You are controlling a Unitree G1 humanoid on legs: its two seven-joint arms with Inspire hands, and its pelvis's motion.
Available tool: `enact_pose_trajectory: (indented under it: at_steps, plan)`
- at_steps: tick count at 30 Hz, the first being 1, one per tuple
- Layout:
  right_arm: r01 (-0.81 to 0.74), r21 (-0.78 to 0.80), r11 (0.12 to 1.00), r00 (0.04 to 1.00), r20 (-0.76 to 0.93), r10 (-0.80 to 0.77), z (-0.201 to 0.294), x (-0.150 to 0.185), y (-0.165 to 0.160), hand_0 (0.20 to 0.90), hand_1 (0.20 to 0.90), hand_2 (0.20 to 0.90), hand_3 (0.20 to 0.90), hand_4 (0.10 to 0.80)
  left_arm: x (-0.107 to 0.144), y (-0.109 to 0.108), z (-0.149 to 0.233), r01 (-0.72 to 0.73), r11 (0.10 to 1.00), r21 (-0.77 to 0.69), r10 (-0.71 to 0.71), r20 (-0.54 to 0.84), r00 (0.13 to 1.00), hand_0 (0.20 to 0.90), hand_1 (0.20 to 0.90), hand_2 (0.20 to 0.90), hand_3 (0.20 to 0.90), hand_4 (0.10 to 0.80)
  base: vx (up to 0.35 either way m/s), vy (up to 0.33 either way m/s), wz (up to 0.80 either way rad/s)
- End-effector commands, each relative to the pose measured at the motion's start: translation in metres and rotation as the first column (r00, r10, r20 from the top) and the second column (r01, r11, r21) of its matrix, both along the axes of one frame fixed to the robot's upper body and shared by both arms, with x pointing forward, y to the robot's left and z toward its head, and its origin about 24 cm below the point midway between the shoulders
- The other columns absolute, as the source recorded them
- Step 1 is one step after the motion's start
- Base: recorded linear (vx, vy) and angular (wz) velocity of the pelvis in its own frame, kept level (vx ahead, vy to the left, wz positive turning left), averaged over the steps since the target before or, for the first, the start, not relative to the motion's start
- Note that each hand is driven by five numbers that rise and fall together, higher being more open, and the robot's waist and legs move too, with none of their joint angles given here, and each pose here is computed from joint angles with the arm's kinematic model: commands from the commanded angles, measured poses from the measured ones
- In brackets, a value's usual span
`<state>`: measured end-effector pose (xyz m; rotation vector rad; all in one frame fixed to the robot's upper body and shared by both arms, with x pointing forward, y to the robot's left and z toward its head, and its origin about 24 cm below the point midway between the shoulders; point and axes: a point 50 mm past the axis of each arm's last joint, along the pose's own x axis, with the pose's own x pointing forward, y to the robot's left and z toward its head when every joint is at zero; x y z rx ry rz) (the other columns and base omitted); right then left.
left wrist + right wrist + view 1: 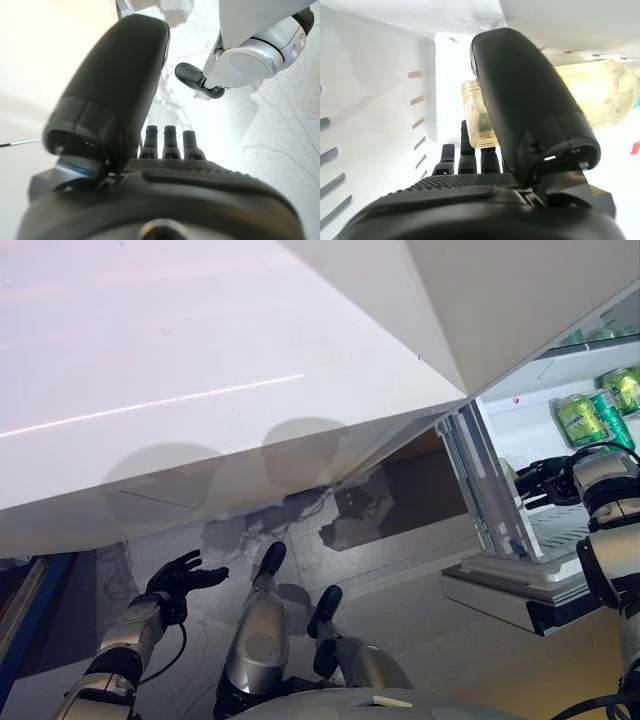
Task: Put drinks into fridge and close the fridge
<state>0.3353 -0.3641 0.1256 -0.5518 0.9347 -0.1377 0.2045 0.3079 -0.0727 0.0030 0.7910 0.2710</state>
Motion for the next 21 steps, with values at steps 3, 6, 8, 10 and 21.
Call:
enact_pose_trajectory:
  at_steps: [3,6,8,10,21]
  plan:
    - [0.033,-0.12,0.992,0.999,0.034,-0.029,0.032,-0.007,-0.024,0.9,0.9,0.9,0.9,0.8,-0.02,0.013,-0.005,0.004,0.999,0.043,-0.002,-0.054,0.999,0.9,0.9,0.9,0.9,0.8,0.001,0.011,0.0]
    - [0.012,-0.148,0.989,0.999,0.034,-0.007,0.038,-0.012,-0.031,0.9,0.9,0.9,0.9,0.8,-0.026,0.016,-0.007,0.0,0.999,0.042,0.003,-0.071,0.997,0.9,0.9,0.9,0.9,0.8,0.009,0.012,-0.01]
    - [-0.009,-0.193,0.981,0.999,0.045,0.018,0.044,-0.012,-0.035,0.9,0.9,0.9,0.9,0.8,-0.03,0.015,-0.011,-0.001,0.999,0.037,0.004,-0.086,0.996,0.9,0.9,0.9,0.9,0.8,0.03,0.047,-0.05]
    - [-0.028,-0.236,0.971,0.998,0.043,0.039,0.05,-0.013,-0.038,0.9,0.9,0.9,0.9,0.8,-0.035,0.015,-0.014,-0.005,0.999,0.035,0.009,-0.1,0.995,0.9,0.9,0.9,0.9,0.8,0.032,0.041,-0.11]
    - [-0.059,-0.45,0.891,0.983,0.13,0.13,0.098,-0.016,-0.049,0.9,0.9,0.9,0.9,0.8,-0.054,0.016,-0.025,-0.044,0.999,-0.011,0.042,-0.145,0.989,0.9,0.9,0.9,0.9,0.8,0.012,0.063,-0.11]
